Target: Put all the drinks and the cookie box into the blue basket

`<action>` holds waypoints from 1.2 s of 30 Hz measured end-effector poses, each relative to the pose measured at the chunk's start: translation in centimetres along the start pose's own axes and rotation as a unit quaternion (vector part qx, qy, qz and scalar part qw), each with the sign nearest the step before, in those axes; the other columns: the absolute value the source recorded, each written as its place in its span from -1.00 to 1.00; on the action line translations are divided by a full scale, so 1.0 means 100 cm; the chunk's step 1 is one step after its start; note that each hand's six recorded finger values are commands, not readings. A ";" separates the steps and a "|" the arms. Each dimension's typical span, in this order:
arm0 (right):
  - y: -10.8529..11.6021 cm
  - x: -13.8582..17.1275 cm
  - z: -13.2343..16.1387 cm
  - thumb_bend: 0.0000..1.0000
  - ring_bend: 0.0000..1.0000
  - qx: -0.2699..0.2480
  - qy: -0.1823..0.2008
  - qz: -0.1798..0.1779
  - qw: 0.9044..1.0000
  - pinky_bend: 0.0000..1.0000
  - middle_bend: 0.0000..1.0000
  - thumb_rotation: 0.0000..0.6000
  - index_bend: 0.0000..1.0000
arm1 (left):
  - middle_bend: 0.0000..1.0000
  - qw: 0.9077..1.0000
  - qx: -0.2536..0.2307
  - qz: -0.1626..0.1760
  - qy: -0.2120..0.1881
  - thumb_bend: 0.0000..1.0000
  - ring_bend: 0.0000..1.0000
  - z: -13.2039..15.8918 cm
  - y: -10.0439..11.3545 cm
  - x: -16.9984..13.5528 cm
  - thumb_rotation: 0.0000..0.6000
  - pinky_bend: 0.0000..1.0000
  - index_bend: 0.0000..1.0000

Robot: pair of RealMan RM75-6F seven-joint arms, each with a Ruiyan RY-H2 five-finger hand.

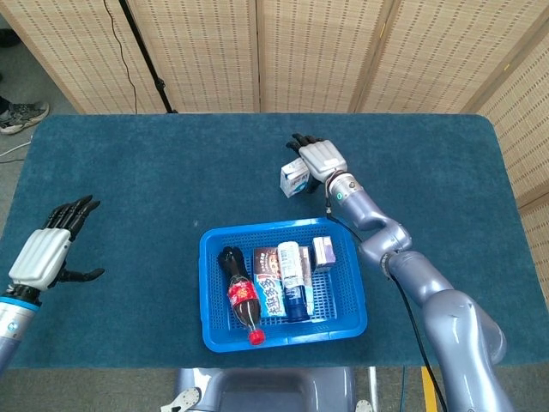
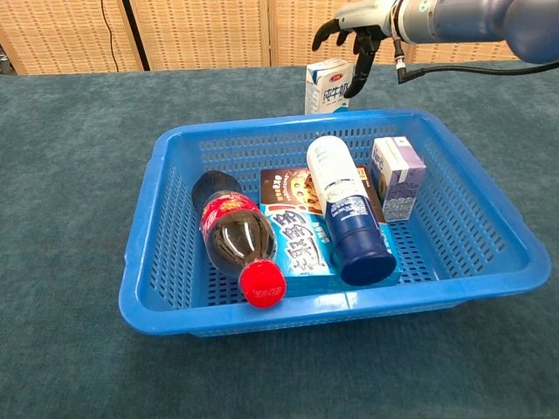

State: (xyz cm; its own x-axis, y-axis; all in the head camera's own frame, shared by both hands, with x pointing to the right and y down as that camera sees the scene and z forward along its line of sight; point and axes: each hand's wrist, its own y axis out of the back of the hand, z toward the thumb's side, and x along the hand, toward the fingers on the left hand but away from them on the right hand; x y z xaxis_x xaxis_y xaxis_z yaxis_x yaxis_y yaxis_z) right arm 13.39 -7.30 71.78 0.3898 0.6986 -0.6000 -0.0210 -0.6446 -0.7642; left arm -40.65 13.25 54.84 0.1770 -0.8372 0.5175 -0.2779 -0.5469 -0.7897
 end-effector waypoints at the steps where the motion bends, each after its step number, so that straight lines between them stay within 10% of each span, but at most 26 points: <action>1: -0.002 -0.001 0.001 -0.28 -0.46 -0.004 0.000 0.001 1.000 -0.47 -0.63 1.00 -0.41 | -1.00 1.000 0.000 0.000 0.002 -0.84 -1.00 -0.001 0.000 0.000 1.00 -1.00 -1.00; 11: -0.017 -0.004 0.013 0.23 -0.18 -0.041 0.007 -0.003 0.999 -0.39 -0.04 1.00 0.13 | -1.00 1.000 0.002 -0.001 0.003 -0.84 -1.00 -0.001 -0.001 0.001 1.00 -1.00 -1.00; 26: 0.034 0.017 0.011 0.29 -0.17 -0.083 0.070 -0.075 0.991 -0.39 0.00 1.00 0.15 | -1.00 1.000 -0.002 -0.011 -0.008 -0.84 -1.00 0.003 -0.003 0.000 1.00 -1.00 -1.00; 36: 0.068 0.090 0.026 0.31 -0.18 -0.100 0.161 -0.084 0.978 -0.39 0.00 1.00 0.16 | -1.00 1.000 -0.005 -0.009 -0.029 -0.84 -1.00 0.010 -0.002 -0.005 1.00 -1.00 -1.00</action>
State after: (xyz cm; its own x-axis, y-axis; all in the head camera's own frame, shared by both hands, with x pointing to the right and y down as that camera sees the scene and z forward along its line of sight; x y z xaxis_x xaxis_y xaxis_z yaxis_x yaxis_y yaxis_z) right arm 14.38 -4.57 60.58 0.6419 0.6876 -0.3395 0.2370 -0.5990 -0.7649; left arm -39.75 13.77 54.40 0.2355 -0.8268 0.5109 -0.2840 -0.5613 -0.7774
